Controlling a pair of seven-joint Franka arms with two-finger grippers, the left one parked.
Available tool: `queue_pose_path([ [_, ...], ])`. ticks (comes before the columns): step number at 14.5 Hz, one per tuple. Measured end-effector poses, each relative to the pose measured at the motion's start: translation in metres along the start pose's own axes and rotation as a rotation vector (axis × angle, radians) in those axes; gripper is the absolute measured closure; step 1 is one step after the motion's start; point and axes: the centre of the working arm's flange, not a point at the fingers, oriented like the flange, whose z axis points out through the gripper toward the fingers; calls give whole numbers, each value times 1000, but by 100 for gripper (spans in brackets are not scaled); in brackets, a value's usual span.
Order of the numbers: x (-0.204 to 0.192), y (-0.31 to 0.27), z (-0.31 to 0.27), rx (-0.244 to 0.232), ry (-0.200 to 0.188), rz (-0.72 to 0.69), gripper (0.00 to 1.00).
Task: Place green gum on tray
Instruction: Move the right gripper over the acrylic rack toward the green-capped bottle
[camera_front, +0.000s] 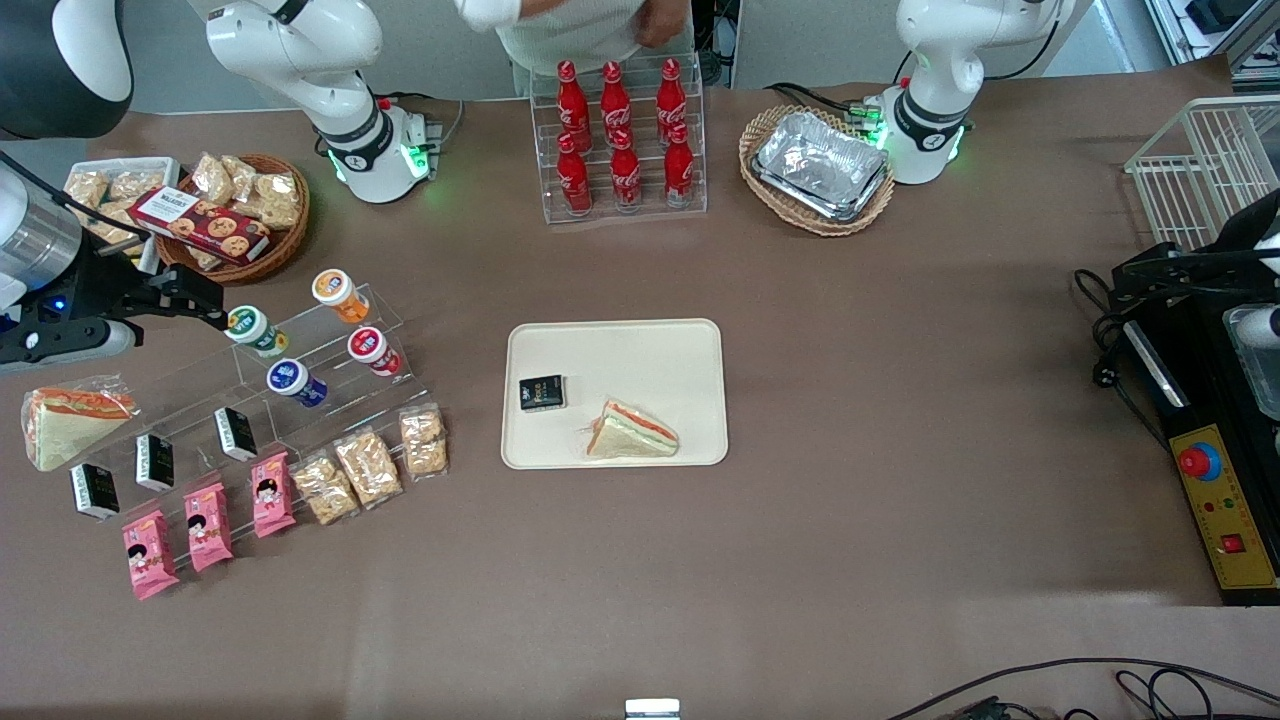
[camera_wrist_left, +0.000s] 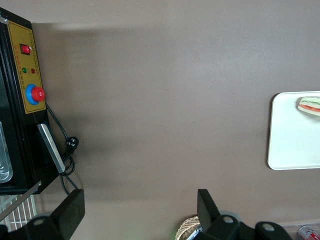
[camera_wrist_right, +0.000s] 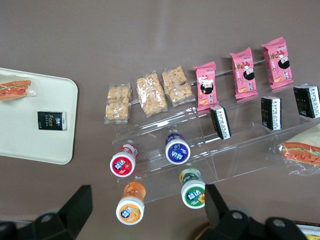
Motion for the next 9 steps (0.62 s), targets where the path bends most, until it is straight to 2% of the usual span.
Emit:
queue_pose_path([
  [6, 1, 0, 2, 0, -4, -11, 0],
  [9, 1, 1, 2, 1, -5, -113, 0],
])
